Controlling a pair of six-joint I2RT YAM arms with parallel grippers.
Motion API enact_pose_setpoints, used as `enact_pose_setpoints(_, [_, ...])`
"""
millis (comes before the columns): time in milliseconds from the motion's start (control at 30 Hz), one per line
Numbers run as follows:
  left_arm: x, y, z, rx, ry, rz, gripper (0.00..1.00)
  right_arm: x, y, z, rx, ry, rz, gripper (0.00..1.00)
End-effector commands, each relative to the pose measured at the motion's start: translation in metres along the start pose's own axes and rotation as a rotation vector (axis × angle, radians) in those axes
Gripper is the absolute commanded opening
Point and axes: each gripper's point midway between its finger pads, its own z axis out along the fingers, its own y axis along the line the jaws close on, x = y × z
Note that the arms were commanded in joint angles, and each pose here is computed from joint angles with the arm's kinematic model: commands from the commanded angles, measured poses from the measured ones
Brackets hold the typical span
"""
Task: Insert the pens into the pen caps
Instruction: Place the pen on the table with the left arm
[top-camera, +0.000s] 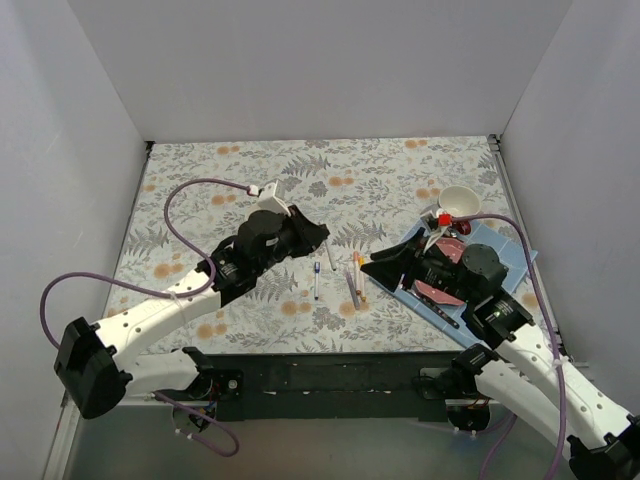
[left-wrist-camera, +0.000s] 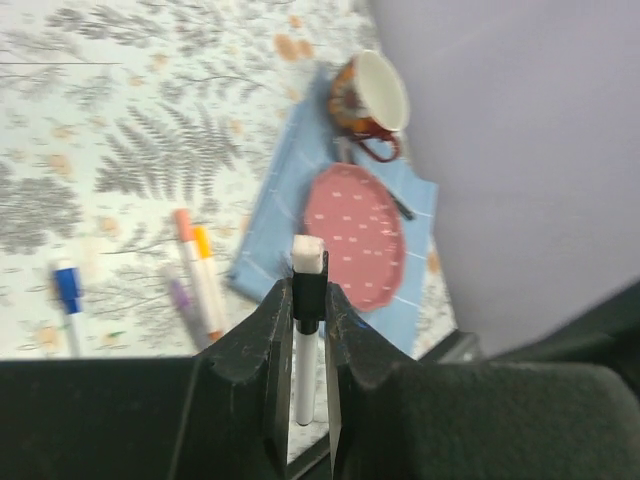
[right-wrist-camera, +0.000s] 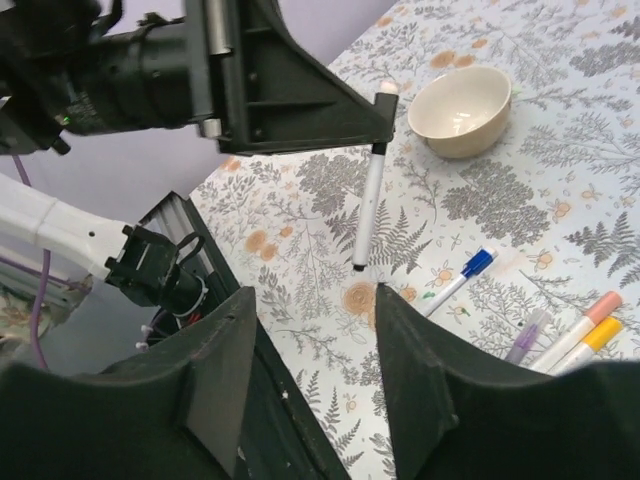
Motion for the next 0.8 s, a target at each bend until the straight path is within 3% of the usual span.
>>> enact_pose_setpoints(0, [0.017,0.065,0.007,-0.236,0.156,0.152,0.00,-0.001,-0.010,-0.010,0.091,-0.025,0.045,0.65])
enact_pose_setpoints(33, [0.010,0.077,0.012,-0.277,0.168,0.146,0.00,0.000,-0.011,-0.012,0.099,-0.024,0.049,0.66])
enact_pose_setpoints(100, [0.032,0.118,0.019,-0.412,0.279,0.188,0.00,-0.002,-0.012,-0.010,0.109,-0.025,0.060,0.72])
enact_pose_setpoints(300, [0.071,0.174,0.028,-0.584,0.405,0.226,0.00,-0.002,-0.013,-0.005,0.112,-0.003,0.077,0.79])
enact_pose_setpoints(433, [0.085,0.189,0.033,-0.622,0.451,0.230,0.00,-0.009,-0.015,-0.005,0.134,-0.017,0.074,0.80])
enact_pose_setpoints(533, [0.083,0.187,0.037,-0.633,0.458,0.225,0.22,-0.009,-0.021,-0.010,0.194,0.003,0.093,0.82])
enact_pose_setpoints(567, [0.083,0.186,0.034,-0.642,0.466,0.223,0.38,-0.010,-0.021,-0.012,0.208,0.007,0.098,0.82])
enact_pose_setpoints(667, [0.063,0.165,0.033,-0.617,0.437,0.222,0.53,-0.017,-0.024,-0.017,0.265,0.012,0.105,0.84])
enact_pose_setpoints(733, [0.045,0.133,0.033,-0.518,0.410,0.212,0.60,-0.025,-0.023,-0.023,0.307,0.014,0.110,0.87])
enact_pose_setpoints(767, [0.026,0.108,0.026,-0.447,0.359,0.212,0.68,-0.030,-0.022,-0.025,0.313,0.011,0.097,0.88])
